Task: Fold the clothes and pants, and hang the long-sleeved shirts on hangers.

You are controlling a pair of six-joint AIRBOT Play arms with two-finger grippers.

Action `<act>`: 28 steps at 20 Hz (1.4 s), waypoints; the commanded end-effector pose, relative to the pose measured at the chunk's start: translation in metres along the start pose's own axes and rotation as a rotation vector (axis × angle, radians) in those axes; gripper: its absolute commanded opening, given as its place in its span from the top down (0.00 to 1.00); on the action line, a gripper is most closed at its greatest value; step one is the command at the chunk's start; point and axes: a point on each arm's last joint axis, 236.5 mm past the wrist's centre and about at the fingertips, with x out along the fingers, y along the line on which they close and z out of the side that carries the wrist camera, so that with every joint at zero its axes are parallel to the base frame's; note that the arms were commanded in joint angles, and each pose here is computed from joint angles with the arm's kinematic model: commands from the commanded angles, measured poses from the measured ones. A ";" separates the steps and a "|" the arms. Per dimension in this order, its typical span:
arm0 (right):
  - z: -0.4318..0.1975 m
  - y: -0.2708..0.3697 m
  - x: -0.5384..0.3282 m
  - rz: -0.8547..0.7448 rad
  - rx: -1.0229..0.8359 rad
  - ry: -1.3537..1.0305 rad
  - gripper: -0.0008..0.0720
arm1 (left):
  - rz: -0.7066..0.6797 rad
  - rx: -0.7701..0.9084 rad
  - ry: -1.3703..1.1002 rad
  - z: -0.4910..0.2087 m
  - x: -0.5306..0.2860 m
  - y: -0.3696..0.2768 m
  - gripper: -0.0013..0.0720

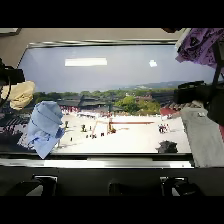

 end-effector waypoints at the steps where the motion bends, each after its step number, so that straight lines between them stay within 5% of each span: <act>1: 0.001 0.000 -0.001 -0.002 0.000 -0.002 0.94 | 0.000 0.000 -0.002 0.001 0.000 0.000 0.95; 26: 0.009 -0.001 -0.001 -0.004 0.001 -0.037 0.94 | -0.013 -0.005 -0.128 0.030 -0.002 -0.003 0.95; 27: 0.009 -0.001 -0.001 -0.004 0.001 -0.038 0.94 | -0.019 -0.019 -0.094 0.022 -0.001 -0.004 0.84; 28: 0.009 -0.001 -0.001 -0.004 0.001 -0.038 0.94 | -0.017 -0.066 -0.057 0.014 0.001 -0.004 0.47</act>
